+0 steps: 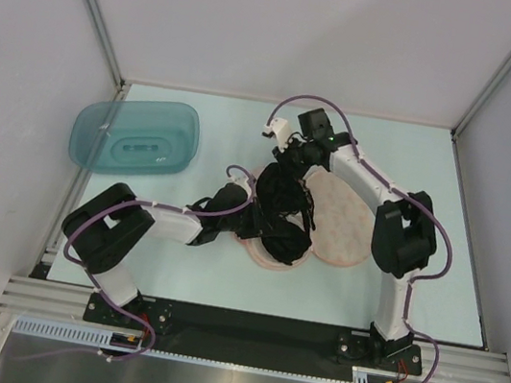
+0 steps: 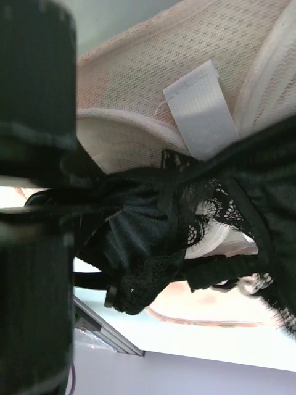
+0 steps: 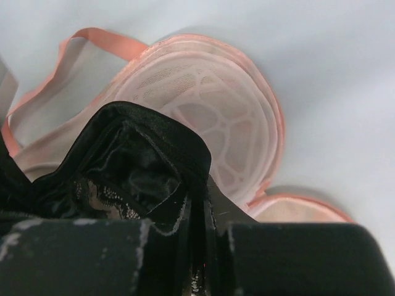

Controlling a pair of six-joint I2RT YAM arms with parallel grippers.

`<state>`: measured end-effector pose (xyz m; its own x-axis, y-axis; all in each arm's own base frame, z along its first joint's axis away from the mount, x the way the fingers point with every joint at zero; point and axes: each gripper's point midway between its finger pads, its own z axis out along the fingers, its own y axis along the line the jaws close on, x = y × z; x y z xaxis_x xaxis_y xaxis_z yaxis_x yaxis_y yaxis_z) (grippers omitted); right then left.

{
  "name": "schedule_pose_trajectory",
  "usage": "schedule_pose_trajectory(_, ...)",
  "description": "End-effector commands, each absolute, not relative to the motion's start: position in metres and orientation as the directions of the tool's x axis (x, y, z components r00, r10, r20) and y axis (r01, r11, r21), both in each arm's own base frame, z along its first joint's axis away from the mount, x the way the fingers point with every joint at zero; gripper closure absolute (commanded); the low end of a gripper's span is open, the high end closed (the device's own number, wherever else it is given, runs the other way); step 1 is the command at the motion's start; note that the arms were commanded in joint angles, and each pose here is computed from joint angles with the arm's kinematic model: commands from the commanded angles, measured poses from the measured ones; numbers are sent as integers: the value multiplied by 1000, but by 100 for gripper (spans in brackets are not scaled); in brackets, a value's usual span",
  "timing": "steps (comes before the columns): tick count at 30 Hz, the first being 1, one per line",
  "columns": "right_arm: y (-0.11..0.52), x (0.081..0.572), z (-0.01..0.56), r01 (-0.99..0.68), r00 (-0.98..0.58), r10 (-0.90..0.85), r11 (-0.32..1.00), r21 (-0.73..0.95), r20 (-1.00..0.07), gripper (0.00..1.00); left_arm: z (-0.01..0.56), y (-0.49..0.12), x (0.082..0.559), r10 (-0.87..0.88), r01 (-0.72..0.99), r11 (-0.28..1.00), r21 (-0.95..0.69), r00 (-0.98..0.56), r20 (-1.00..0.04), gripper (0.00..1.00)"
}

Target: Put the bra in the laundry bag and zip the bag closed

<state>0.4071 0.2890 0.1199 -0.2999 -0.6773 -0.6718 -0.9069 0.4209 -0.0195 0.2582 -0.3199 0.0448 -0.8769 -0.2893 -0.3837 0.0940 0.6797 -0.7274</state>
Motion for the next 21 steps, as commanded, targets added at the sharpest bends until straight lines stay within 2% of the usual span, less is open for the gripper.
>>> schedule_pose_trajectory(1, 303, 425, 127, -904, -279, -707, 422, -70, -650, 88, 57, -326, 262, -287, 130, 650, -749, -870, -400, 79)
schedule_pose_trajectory(2, 306, 425, 125, -903, -286, -714, 424, -69, -639, 84, 59, -326, 261, -286, 134, 652, -746, -868, -406, 76)
schedule_pose_trajectory(3, 302, 422, 122, -901, -305, -728, 430, -62, -614, 80, 62, -323, 261, -282, 142, 656, -741, -865, -415, 64)
schedule_pose_trajectory(4, 303, 421, 121, -899, -314, -733, 434, -59, -604, 75, 64, -322, 260, -279, 149, 660, -736, -861, -425, 59)
schedule_pose_trajectory(5, 304, 422, 120, -895, -324, -733, 443, -59, -598, 60, 67, -320, 260, -270, 165, 664, -729, -857, -439, 53)
schedule_pose_trajectory(6, 300, 424, 117, -885, -336, -740, 460, -74, -582, 55, 76, -318, 260, -273, 177, 664, -727, -847, -456, 44)
schedule_pose_trajectory(7, 299, 424, 117, -881, -342, -740, 467, -78, -579, 50, 81, -316, 260, -270, 187, 667, -721, -841, -468, 40)
schedule_pose_trajectory(8, 295, 425, 116, -872, -358, -735, 483, -75, -576, 41, 85, -314, 259, -264, 201, 671, -714, -835, -483, 37)
schedule_pose_trajectory(12, 278, 435, 121, -818, -415, -712, 565, -111, -567, 32, 116, -307, 253, -248, 257, 665, -701, -810, -532, 28)
schedule_pose_trajectory(14, 272, 439, 126, -785, -444, -692, 607, -125, -569, 27, 143, -297, 256, -267, 294, 671, -681, -761, -592, 25)
schedule_pose_trajectory(18, 254, 448, 149, -667, -516, -603, 729, -156, -609, 23, 169, -266, 262, -286, 290, 724, -626, -699, -655, 7)
schedule_pose_trajectory(21, 240, 440, 163, -553, -588, -503, 821, -139, -633, 22, 184, -247, 270, -306, 274, 741, -613, -675, -672, 6)
